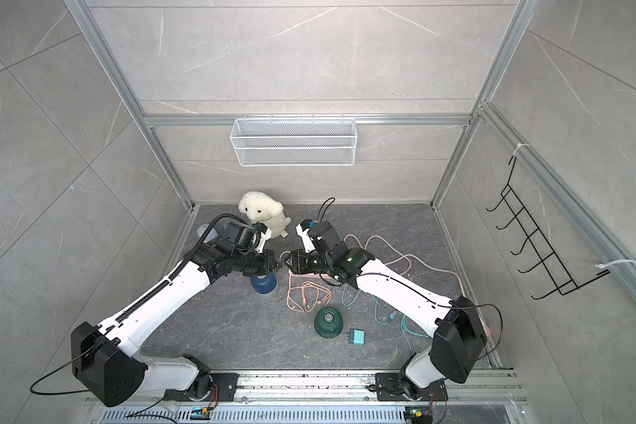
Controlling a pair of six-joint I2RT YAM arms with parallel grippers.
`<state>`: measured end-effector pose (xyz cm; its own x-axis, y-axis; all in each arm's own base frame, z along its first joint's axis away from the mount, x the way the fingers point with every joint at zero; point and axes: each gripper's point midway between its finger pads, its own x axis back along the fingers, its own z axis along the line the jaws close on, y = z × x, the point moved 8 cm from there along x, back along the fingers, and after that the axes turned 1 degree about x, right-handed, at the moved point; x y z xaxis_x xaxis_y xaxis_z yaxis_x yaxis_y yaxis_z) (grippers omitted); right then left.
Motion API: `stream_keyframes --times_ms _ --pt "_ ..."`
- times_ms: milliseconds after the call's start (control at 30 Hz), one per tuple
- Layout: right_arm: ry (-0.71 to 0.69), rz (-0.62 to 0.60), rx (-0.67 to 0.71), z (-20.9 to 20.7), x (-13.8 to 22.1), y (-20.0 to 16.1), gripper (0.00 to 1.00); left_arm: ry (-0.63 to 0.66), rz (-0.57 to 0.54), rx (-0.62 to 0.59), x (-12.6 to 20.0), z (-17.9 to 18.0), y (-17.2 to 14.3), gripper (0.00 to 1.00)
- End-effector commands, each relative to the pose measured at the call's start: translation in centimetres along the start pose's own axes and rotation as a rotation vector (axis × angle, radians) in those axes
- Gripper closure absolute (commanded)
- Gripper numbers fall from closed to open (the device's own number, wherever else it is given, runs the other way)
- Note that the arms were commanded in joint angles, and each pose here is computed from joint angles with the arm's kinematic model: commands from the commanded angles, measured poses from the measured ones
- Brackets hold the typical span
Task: Charge the cordless meat grinders
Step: Pick up the charging cable from the center of the board.
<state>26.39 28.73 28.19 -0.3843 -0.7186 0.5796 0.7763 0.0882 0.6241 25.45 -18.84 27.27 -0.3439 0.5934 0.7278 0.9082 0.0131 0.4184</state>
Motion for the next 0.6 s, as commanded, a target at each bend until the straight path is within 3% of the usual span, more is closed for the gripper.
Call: stream_keyframes --times_ms 0,200,367,567 --pt "0.044 -0.026 0.095 0.6 2.4 0.9 0.52 -0.122 -0.015 -0.054 0.8 -0.8 0.4 1.0" --pt "0.155 -0.02 0.236 0.8 4.6 0.9 0.52 -0.236 0.01 -0.099 1.6 -1.2 0.4 1.0" --pt "0.18 0.001 0.176 -0.2 4.5 1.1 0.56 -0.334 0.024 -0.16 2.2 -2.0 0.1 1.0" --pt "0.185 -0.014 0.245 -1.6 5.2 1.4 0.48 -0.426 0.038 -0.205 2.8 -2.7 -0.4 1.0"
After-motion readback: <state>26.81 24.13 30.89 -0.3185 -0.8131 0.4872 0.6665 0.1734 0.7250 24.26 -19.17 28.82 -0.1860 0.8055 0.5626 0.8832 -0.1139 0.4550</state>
